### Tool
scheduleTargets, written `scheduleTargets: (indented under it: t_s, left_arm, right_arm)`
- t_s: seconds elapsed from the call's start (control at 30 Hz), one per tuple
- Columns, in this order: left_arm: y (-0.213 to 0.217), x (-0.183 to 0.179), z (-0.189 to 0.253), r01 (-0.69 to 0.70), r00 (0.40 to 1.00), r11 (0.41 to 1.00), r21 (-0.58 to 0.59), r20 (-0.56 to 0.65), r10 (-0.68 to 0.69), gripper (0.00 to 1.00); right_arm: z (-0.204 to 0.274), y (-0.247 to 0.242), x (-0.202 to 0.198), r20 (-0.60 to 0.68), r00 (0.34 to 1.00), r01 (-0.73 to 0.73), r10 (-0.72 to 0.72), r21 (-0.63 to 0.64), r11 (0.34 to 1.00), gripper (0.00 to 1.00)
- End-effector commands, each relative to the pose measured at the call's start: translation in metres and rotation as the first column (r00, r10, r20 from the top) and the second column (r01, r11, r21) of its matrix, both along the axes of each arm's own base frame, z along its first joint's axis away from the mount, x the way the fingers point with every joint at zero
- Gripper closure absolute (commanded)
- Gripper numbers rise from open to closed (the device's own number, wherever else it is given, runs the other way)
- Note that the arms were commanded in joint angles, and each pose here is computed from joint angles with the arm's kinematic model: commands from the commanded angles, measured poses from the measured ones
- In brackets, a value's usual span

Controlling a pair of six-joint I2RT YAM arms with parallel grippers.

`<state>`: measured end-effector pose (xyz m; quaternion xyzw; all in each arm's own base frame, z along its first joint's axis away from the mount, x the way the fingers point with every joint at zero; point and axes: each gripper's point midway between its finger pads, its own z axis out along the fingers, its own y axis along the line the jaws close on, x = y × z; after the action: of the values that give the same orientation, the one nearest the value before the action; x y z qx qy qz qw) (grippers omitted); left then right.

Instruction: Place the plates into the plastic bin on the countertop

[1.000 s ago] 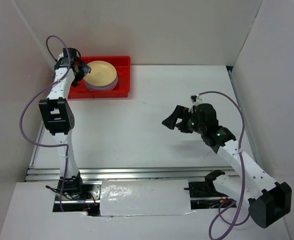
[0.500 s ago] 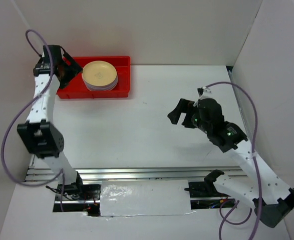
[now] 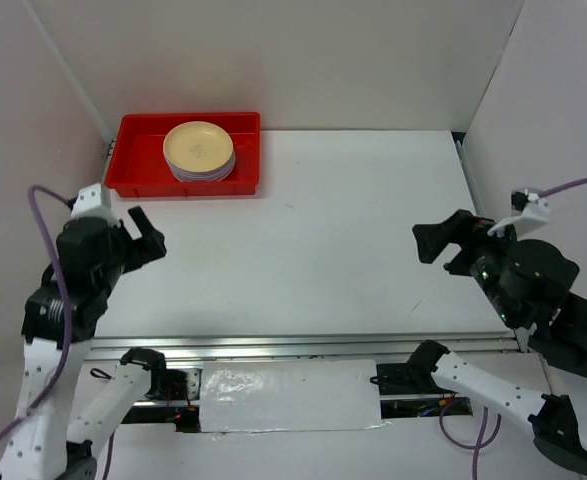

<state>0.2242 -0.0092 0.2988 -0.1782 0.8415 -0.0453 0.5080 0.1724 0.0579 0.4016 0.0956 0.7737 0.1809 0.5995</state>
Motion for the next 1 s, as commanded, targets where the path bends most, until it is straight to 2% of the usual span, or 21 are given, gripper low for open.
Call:
scheduleTargets:
  t_s: [0.0, 0.17, 0.33, 0.67, 0.97]
  left_arm:
    - [0.000, -0.023, -0.009, 0.035, 0.999, 0.999, 0.015, 0.040, -0.036, 0.01]
    - [-0.001, -0.052, -0.008, 0.047, 0.996, 0.999, -0.025, 0.075, -0.045, 0.01]
    - [0.004, -0.066, -0.012, 0.032, 0.998, 0.999, -0.020, 0.058, -0.030, 0.01]
    - [0.006, -0.073, -0.016, 0.016, 0.998, 0.999, -0.028, 0.058, -0.014, 0.01]
    - [-0.003, -0.068, -0.033, 0.045, 0.999, 0.997, -0.057, 0.007, -0.045, 0.01]
  right_arm:
    - [-0.021, -0.028, -0.024, -0.037, 0.999, 0.028, -0.029, -0.030, 0.999, 0.00]
    - [-0.044, -0.031, -0.045, -0.036, 0.998, -0.041, 0.042, 0.006, 0.999, 0.00]
    - [-0.067, -0.038, -0.048, -0.060, 0.998, -0.015, 0.014, -0.003, 1.000, 0.00]
    - [-0.069, -0.030, -0.048, -0.069, 0.997, -0.047, 0.047, 0.004, 0.999, 0.00]
    - [-0.082, -0.024, -0.039, -0.095, 0.995, -0.033, 0.032, -0.010, 0.999, 0.00]
